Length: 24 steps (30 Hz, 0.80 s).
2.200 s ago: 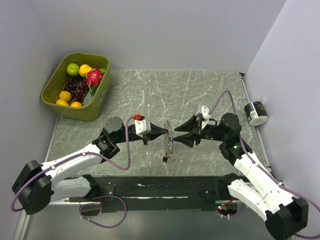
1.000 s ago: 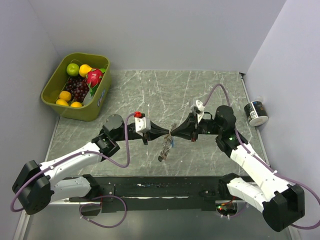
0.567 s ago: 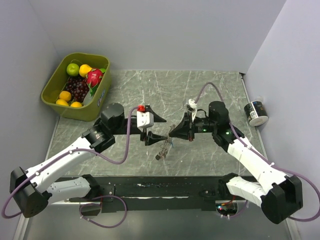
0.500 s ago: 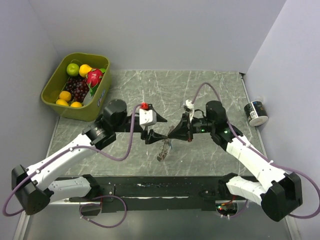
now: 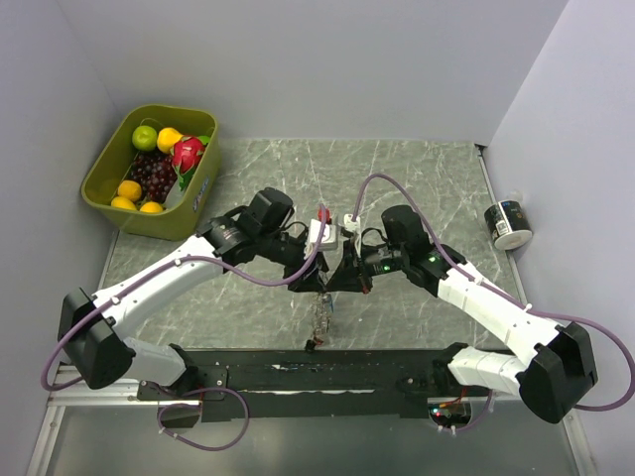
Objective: Put the keys on the keyring
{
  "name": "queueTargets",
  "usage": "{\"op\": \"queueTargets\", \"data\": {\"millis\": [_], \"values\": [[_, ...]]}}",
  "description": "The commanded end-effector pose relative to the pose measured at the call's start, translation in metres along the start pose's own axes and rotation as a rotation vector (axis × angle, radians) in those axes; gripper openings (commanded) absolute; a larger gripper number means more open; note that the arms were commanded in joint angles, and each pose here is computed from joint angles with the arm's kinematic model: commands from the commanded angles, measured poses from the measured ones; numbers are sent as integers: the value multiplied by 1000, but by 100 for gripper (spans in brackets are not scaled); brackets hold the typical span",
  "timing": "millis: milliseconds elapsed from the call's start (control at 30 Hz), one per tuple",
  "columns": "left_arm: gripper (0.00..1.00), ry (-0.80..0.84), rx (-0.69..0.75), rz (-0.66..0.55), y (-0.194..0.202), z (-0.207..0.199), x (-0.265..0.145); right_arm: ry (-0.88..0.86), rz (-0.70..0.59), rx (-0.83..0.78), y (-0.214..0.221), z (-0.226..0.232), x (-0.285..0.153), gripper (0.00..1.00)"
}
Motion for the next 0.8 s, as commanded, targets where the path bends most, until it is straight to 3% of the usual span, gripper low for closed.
{"op": "queueTargets", "data": {"millis": [0, 200, 600, 767], "values": [[58, 46, 39, -8, -14, -11, -10, 0, -40, -77, -17, 5, -4, 0], [48, 46, 38, -26, -11, -11, -7, 1, -49, -86, -18, 6, -6, 0], [44, 36, -4, 33, 2, 0, 4, 5, -59, -98, -21, 9, -8, 0], [29, 29, 1, 32, 1, 2, 5, -2, -56, -97, -20, 9, -7, 0]]}}
Point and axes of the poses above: each gripper's point midway between its finger pads, its own x axis out along the fingers, its own z axis along the line the jaws close on, y = z × x, the point moved 2 cm from there along -x, back along the fingers, and after that the axes turned 2 degrees about x, right-handed, at the moved point
